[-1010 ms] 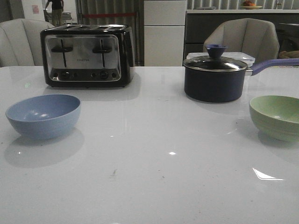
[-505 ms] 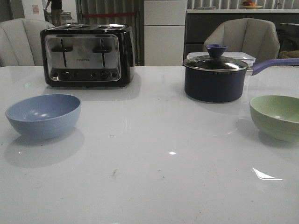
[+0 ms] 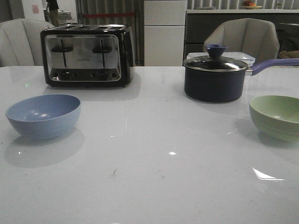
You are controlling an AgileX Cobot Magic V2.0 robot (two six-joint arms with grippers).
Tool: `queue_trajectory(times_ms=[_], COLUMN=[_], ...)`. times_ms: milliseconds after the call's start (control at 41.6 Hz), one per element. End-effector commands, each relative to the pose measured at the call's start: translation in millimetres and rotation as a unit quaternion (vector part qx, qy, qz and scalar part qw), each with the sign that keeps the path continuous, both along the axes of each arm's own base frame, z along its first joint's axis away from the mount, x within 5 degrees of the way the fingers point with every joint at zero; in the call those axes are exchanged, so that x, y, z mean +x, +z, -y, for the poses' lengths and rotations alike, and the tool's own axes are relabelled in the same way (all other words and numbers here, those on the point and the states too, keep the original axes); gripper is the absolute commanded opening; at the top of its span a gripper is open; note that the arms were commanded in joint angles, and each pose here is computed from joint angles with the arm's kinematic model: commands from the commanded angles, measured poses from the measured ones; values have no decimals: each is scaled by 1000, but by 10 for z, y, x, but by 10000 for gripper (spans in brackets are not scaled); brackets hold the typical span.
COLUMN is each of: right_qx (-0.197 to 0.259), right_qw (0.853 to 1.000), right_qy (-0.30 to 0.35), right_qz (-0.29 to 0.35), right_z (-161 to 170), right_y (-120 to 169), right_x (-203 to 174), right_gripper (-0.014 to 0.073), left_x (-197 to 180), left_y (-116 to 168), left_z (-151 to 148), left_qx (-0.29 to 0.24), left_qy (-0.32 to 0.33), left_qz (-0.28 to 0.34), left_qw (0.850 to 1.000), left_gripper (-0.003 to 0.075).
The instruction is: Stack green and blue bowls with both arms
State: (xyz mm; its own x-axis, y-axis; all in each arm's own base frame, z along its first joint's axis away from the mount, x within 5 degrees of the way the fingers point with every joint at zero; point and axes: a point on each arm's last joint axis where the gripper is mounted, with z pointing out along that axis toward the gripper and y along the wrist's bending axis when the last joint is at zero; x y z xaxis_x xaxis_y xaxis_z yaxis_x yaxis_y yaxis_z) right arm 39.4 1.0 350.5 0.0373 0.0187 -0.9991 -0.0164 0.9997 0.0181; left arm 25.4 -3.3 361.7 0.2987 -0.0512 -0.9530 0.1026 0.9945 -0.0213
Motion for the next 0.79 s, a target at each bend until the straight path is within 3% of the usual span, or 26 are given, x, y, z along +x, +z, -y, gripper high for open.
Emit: queue_trajectory(times_ms=[0,144,385,553,770], right_qx=[1,1,-1,-1,-1], right_qw=[1000,993,960,942,930], right_qy=[-1,0,1,1,1], right_qz=[-18,-119,-279,-335,-366], right_z=[0,-3,-6,-7,-8], right_y=[175,44,-248,-370,-458], right_x=[128,366,692,842,950], right_gripper=[52,52,52,52,52], left_x=[77,291,614,774,924], left_y=[213,156,-109,-219,-302], left_z=[9,34,72,88,100], left_qx=[-2,7,22,26,29], left_qy=[-2,-6,-12,-13,-13], left_qz=[-17,-104,-254,-310,-346], left_qw=[1000,995,967,950,938], left_gripper=[93,93,93,93,93])
